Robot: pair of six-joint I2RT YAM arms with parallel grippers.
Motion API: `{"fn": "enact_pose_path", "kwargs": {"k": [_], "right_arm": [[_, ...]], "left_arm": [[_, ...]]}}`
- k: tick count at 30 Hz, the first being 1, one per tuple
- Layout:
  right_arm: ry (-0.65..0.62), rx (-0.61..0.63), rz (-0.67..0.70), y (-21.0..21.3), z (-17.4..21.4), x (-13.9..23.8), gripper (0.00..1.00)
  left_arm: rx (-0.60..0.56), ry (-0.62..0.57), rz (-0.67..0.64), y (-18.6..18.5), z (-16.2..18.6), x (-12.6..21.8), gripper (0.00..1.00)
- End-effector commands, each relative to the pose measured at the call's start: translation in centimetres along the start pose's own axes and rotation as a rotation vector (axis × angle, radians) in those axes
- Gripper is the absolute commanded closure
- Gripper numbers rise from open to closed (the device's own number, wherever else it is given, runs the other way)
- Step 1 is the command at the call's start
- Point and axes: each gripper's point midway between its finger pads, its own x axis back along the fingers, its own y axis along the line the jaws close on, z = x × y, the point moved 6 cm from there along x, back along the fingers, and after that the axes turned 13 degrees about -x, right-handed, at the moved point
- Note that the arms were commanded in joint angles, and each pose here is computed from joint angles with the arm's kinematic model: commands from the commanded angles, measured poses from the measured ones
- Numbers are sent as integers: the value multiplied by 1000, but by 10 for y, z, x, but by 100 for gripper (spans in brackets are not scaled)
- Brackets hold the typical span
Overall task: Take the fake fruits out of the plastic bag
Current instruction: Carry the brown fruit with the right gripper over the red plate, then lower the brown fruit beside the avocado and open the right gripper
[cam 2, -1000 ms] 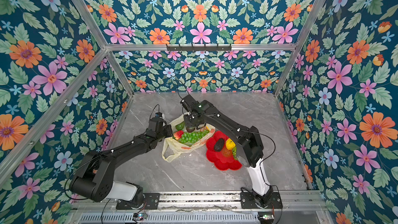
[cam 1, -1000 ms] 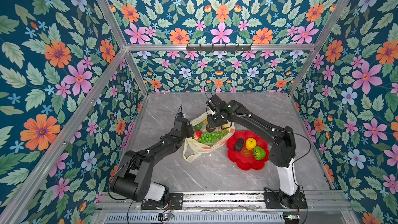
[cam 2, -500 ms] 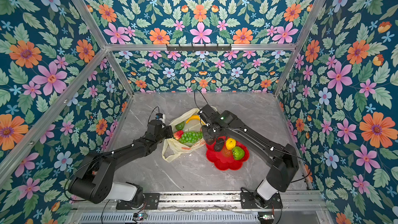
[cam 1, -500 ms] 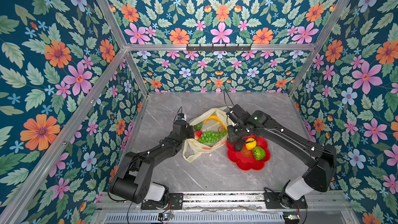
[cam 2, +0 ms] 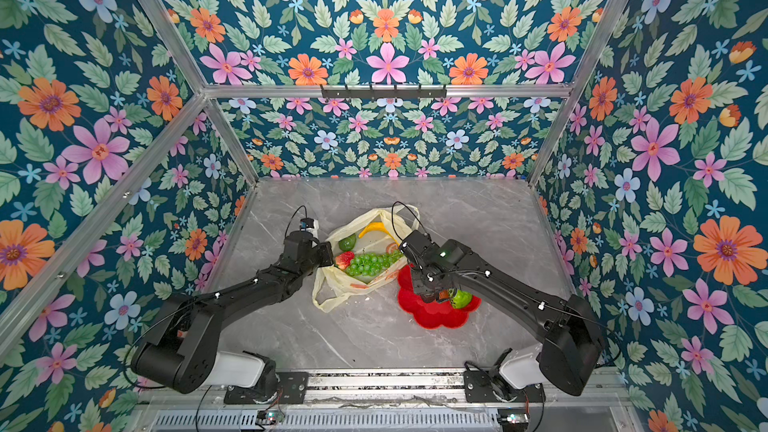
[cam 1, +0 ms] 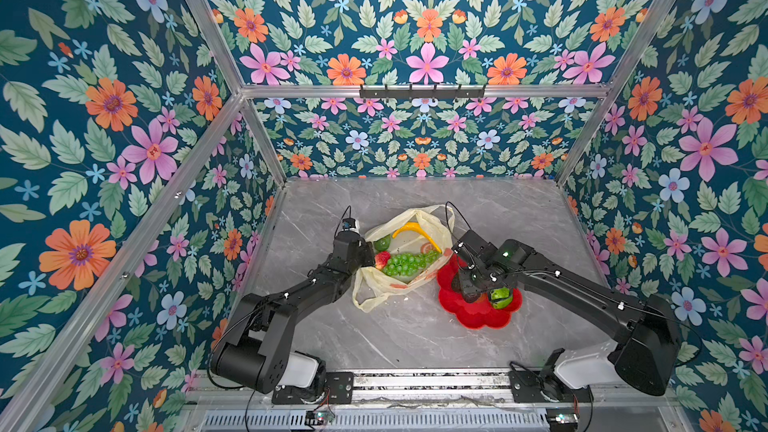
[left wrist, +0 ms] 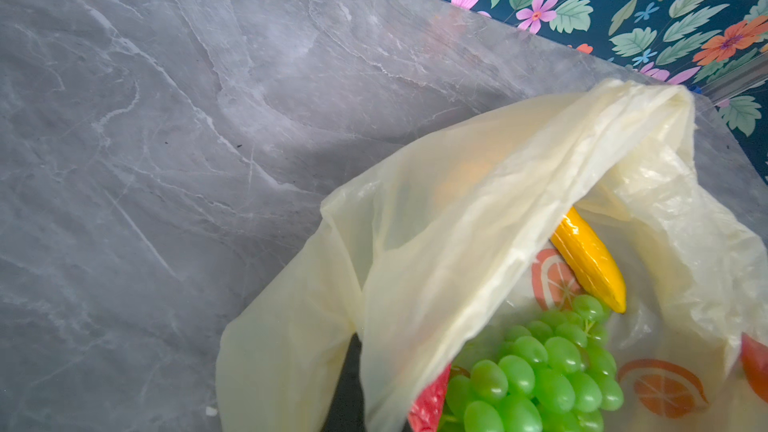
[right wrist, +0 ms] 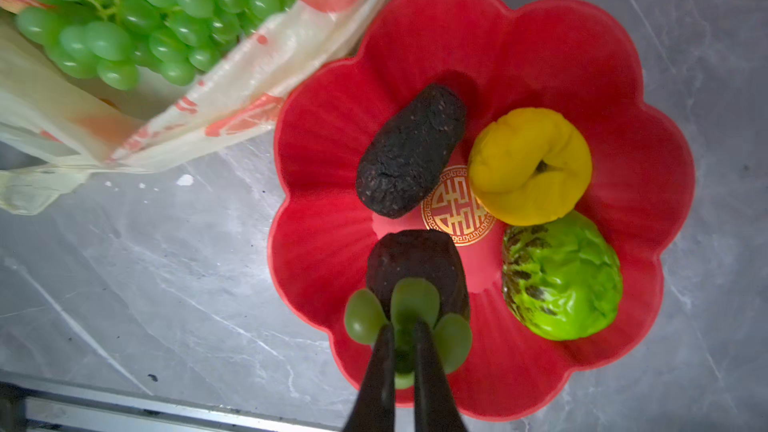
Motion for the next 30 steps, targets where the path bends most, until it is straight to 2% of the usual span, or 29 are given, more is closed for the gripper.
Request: {"fn": "enact_pose_path", "kwargs": {"k": [1,10,30], "right_arm": [[-45,-39,0,-4,-3,-5,98],[-73,-123,-22,-21,-7,-25,98],[-128,-145,2,-23,-12,-49,98]], "left_arm": [[3,-20,6,-1,-5,1,100],[3,-14,2,-1,-3,2,100],[5,-20,1,-1,-4,3,100]]}}
